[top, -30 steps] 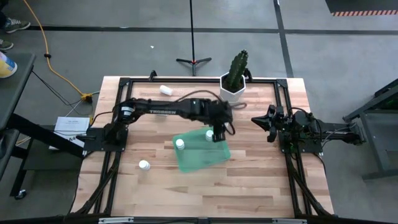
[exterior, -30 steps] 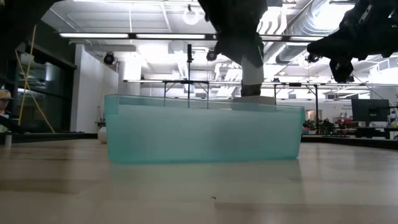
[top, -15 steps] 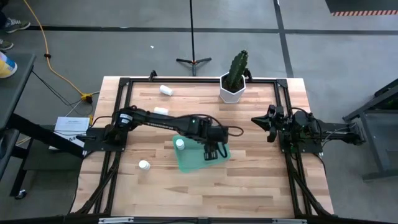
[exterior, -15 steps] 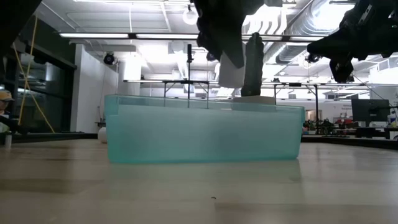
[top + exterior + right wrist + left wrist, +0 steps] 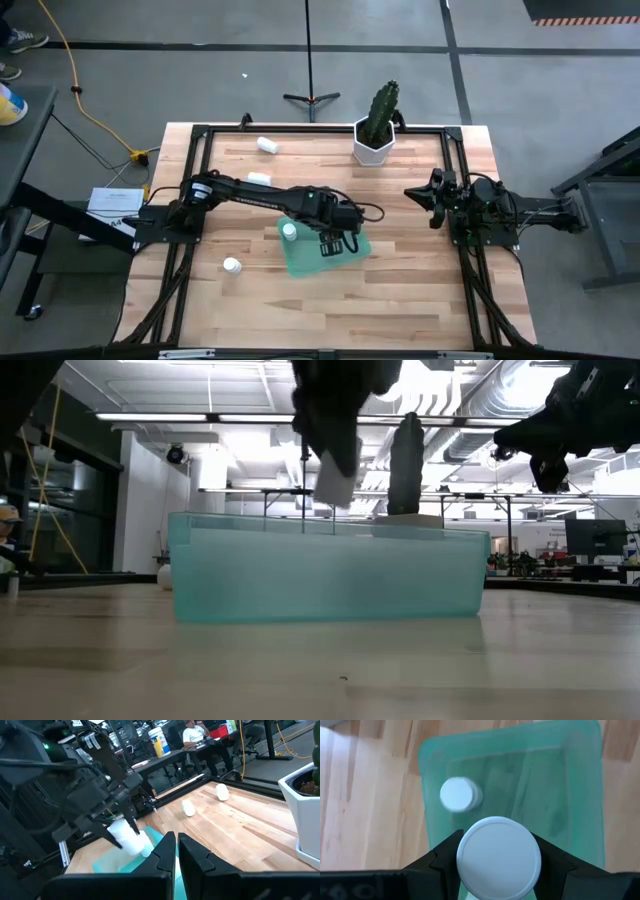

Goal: Pick and place pill bottles into a basket
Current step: Put the white pill bottle into the green bin

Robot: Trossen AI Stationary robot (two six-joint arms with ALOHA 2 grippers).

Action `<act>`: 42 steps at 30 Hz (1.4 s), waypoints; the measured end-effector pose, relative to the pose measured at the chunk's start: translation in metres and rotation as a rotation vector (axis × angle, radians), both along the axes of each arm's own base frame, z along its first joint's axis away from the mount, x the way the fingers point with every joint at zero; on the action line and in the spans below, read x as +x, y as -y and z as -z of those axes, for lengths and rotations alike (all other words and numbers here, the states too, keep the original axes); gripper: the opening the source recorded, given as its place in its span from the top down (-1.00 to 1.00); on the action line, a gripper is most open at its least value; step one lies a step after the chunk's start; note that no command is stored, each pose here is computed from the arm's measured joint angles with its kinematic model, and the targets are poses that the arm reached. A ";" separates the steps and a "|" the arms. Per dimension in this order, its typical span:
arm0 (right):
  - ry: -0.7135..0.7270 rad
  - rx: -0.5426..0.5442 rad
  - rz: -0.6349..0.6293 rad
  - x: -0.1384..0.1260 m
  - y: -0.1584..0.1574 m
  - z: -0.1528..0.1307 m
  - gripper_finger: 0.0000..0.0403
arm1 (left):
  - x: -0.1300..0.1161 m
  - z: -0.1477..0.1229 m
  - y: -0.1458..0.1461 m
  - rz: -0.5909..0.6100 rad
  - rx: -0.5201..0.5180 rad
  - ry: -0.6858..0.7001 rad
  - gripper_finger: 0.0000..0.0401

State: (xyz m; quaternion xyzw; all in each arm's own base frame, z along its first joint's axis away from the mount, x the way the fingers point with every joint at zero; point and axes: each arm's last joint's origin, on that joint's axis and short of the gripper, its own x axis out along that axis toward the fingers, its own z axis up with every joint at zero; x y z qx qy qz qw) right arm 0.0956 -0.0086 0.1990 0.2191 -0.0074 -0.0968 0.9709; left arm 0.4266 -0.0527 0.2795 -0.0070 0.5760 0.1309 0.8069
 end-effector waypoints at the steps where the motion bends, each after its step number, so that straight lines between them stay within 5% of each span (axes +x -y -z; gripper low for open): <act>1: 0.000 0.000 0.000 0.000 0.000 0.000 0.94 | -0.002 -0.003 0.001 -0.002 -0.007 0.004 -0.06; 6: -0.008 0.000 0.000 0.000 0.000 0.001 0.94 | -0.015 -0.027 0.016 0.022 -0.056 0.062 -0.06; 18: -0.025 0.001 0.001 0.000 0.000 0.002 0.94 | -0.027 -0.030 0.046 -0.094 -0.033 0.117 -0.06; 25: -0.027 0.002 0.001 0.001 0.000 0.002 0.94 | -0.038 -0.083 0.047 -0.077 -0.072 0.427 -0.06; 31: -0.024 0.008 0.001 0.000 0.000 0.002 0.94 | -0.037 -0.121 0.042 -0.050 0.038 0.699 -0.06; 38: -0.018 0.026 0.007 0.000 0.000 0.002 0.94 | -0.004 -0.079 0.008 0.080 -0.005 0.811 -0.06; 42: -0.018 0.027 0.007 0.000 0.000 0.002 0.94 | -0.007 -0.057 -0.014 0.093 -0.043 0.812 -0.06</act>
